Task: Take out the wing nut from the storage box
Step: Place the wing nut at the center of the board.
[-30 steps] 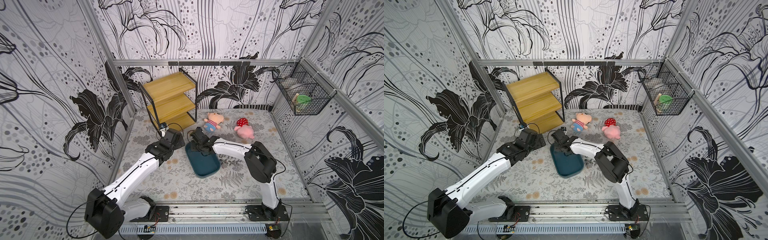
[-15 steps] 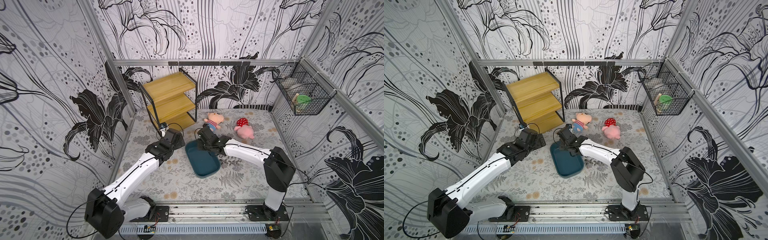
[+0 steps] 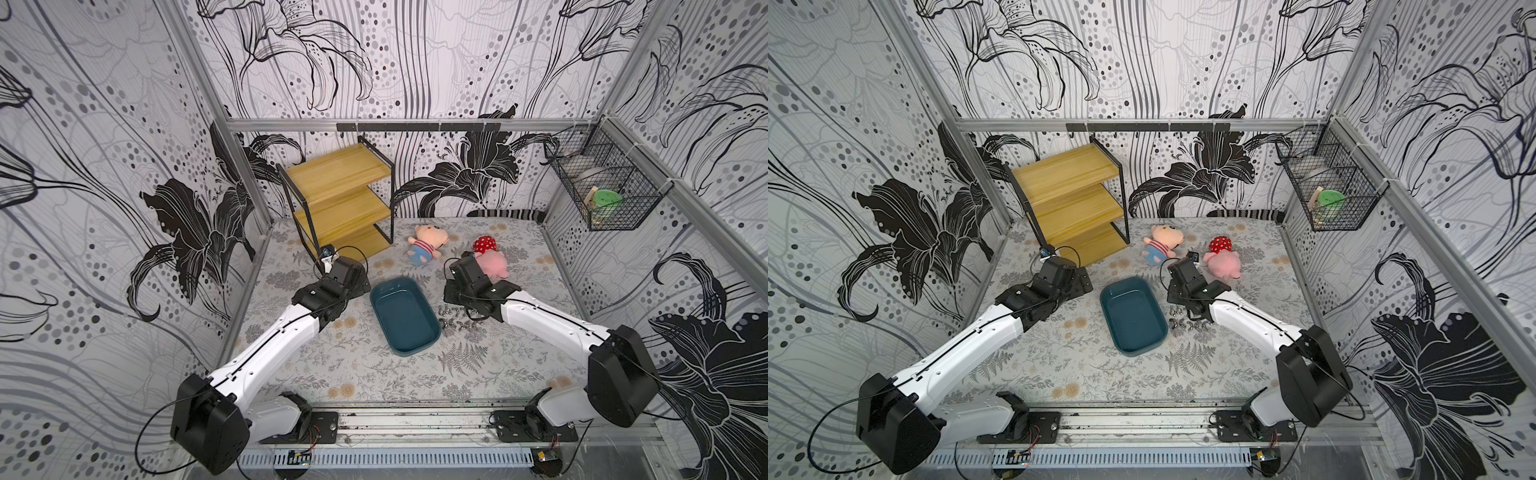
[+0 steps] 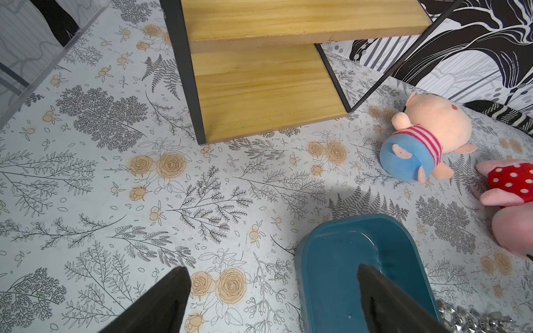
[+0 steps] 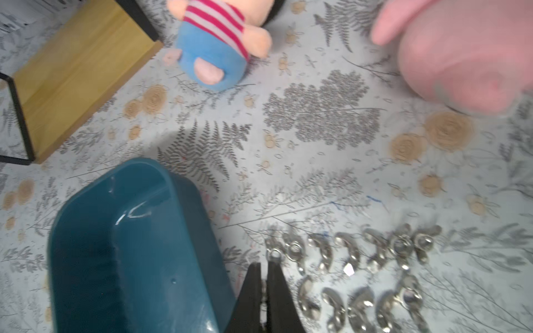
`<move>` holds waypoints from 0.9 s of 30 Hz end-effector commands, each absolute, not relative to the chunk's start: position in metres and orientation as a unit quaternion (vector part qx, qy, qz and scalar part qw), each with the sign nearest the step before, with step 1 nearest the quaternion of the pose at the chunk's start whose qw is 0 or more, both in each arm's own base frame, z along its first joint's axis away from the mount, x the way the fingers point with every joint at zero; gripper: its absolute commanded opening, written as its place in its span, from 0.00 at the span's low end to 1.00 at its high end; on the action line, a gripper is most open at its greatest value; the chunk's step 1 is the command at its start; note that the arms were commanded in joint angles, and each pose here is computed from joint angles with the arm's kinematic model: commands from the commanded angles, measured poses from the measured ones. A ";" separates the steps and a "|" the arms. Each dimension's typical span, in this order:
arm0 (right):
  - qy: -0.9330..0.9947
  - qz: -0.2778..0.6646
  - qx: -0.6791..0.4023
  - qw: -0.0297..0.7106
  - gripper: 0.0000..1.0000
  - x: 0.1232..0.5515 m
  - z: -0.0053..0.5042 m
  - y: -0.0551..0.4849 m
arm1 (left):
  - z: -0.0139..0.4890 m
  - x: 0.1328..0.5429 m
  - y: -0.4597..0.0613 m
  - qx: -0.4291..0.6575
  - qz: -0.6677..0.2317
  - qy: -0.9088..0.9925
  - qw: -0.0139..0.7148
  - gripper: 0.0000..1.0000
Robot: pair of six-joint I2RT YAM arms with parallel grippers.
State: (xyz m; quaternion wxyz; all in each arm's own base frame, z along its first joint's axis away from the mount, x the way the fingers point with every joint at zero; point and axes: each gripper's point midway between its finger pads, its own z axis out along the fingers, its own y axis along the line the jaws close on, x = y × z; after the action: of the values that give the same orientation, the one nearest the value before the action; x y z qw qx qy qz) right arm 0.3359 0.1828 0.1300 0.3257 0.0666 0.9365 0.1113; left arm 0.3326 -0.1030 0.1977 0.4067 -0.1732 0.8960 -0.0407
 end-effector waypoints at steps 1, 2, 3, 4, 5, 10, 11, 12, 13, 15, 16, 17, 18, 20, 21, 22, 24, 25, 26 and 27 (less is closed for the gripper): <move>0.942 0.086 0.072 0.317 0.03 0.327 0.123 0.155 | 0.206 0.341 -0.111 -0.176 -0.058 0.889 0.418 0.95; 0.944 0.081 0.076 0.312 0.03 0.325 0.119 0.149 | 0.207 0.341 -0.112 -0.175 -0.059 0.889 0.418 0.95; 0.945 0.077 0.078 0.308 0.03 0.323 0.116 0.143 | 0.208 0.341 -0.112 -0.175 -0.059 0.889 0.419 0.95; 0.947 0.072 0.079 0.304 0.03 0.321 0.113 0.137 | 0.208 0.341 -0.112 -0.174 -0.059 0.889 0.419 0.95; 0.948 0.067 0.083 0.299 0.03 0.319 0.108 0.131 | 0.210 0.342 -0.112 -0.174 -0.059 0.888 0.420 0.95; 0.952 0.050 0.107 0.282 0.02 0.310 0.091 0.099 | 0.209 0.342 -0.112 -0.174 -0.057 0.889 0.420 0.95; 0.953 0.045 0.112 0.279 0.02 0.308 0.088 0.093 | 0.209 0.342 -0.112 -0.174 -0.057 0.889 0.420 0.95; 0.953 0.042 0.116 0.276 0.02 0.306 0.085 0.088 | 0.209 0.342 -0.112 -0.174 -0.057 0.889 0.419 0.95; 0.954 0.040 0.118 0.272 0.02 0.304 0.082 0.085 | 0.209 0.343 -0.112 -0.174 -0.057 0.889 0.420 0.95; 0.955 0.035 0.122 0.266 0.02 0.301 0.076 0.078 | 0.210 0.344 -0.113 -0.173 -0.058 0.889 0.419 0.95; 0.956 0.033 0.123 0.262 0.02 0.300 0.073 0.076 | 0.210 0.344 -0.113 -0.173 -0.058 0.889 0.419 0.95; 0.958 0.032 0.124 0.258 0.02 0.299 0.070 0.075 | 0.210 0.344 -0.114 -0.173 -0.058 0.889 0.419 0.95; 0.958 0.031 0.125 0.256 0.02 0.298 0.067 0.074 | 0.211 0.345 -0.114 -0.173 -0.059 0.889 0.420 0.95; 0.959 0.029 0.127 0.251 0.02 0.297 0.062 0.072 | 0.213 0.346 -0.114 -0.173 -0.058 0.889 0.421 0.95; 0.960 0.027 0.127 0.248 0.02 0.297 0.059 0.071 | 0.213 0.346 -0.114 -0.172 -0.058 0.889 0.421 0.95; 0.961 0.024 0.127 0.244 0.02 0.297 0.057 0.070 | 0.213 0.345 -0.114 -0.172 -0.059 0.889 0.421 0.95; 0.962 0.022 0.128 0.241 0.02 0.296 0.052 0.068 | 0.214 0.346 -0.114 -0.172 -0.058 0.888 0.421 0.95; 0.962 0.021 0.128 0.239 0.02 0.296 0.050 0.068 | 0.213 0.345 -0.114 -0.172 -0.058 0.889 0.421 0.95; 0.963 0.021 0.129 0.237 0.02 0.295 0.047 0.067 | 0.213 0.345 -0.114 -0.172 -0.058 0.889 0.421 0.95; 0.963 0.019 0.130 0.233 0.02 0.295 0.044 0.066 | 0.212 0.345 -0.114 -0.172 -0.057 0.889 0.420 0.95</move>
State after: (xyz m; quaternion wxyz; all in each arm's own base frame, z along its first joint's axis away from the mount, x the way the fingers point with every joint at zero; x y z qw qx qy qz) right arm 0.3011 0.0698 0.0580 0.2510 0.1345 0.9582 0.0266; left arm 0.3390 -0.1077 0.2004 0.4068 -0.1723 0.8960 -0.0439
